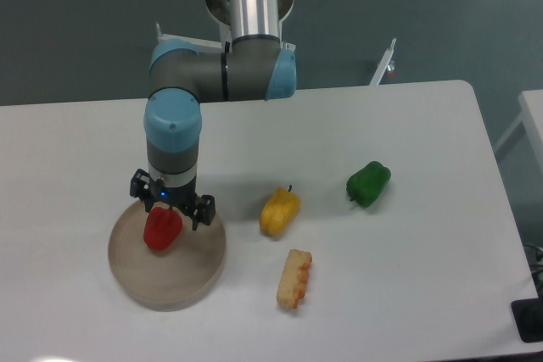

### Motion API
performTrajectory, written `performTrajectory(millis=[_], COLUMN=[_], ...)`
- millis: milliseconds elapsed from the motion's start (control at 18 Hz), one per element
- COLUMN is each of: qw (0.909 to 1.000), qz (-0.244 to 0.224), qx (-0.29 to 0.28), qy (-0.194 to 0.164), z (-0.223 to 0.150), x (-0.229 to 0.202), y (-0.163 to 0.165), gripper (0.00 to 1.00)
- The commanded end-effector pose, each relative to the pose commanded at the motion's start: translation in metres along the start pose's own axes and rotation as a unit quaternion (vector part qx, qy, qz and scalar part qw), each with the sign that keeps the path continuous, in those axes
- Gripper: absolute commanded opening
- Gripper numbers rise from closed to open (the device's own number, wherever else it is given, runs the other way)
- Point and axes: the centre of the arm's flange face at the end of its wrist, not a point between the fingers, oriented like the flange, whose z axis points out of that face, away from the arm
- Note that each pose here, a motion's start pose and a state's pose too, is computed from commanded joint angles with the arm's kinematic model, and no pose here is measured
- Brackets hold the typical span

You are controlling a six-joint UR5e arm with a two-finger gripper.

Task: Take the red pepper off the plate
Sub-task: 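Lower the gripper around the red pepper and close on it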

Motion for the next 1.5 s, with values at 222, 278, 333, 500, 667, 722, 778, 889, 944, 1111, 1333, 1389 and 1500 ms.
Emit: performTrajectory(millis=[222, 278, 333, 500, 667, 722, 778, 889, 944, 1111, 1333, 1389, 1500], qw=[1.0, 1.0, 1.0, 0.9999, 0.9999, 0.9999, 0.9998, 0.9998, 0.9998, 0.9997, 0.9996, 0.9995, 0.9995], qz=[0.003, 0.004, 0.004, 0.005, 0.008, 0.009, 0.009, 0.009, 0.01, 0.009, 0.01, 0.01, 0.01], qx=[-0.004, -0.004, -0.006, -0.01, -0.014, -0.014, -0.017, -0.018, -0.019, -0.023, -0.028, -0.029, -0.029], qy=[0.002, 0.002, 0.003, 0.002, -0.002, -0.002, -0.001, -0.002, -0.003, -0.005, -0.003, -0.003, -0.002], z=[0.007, 0.008, 0.012, 0.016, 0.019, 0.02, 0.022, 0.022, 0.023, 0.028, 0.034, 0.036, 0.036], x=[0.004, 0.005, 0.004, 0.004, 0.007, 0.007, 0.008, 0.008, 0.007, 0.006, 0.01, 0.009, 0.01], y=[-0.001, -0.001, -0.002, -0.002, -0.002, -0.002, -0.001, 0.0, 0.0, 0.0, 0.0, 0.0, 0.0], gripper=[1.0, 1.0, 1.0, 1.0, 1.0, 1.0, 1.0, 1.0, 1.0, 1.0, 1.0, 1.0, 1.0])
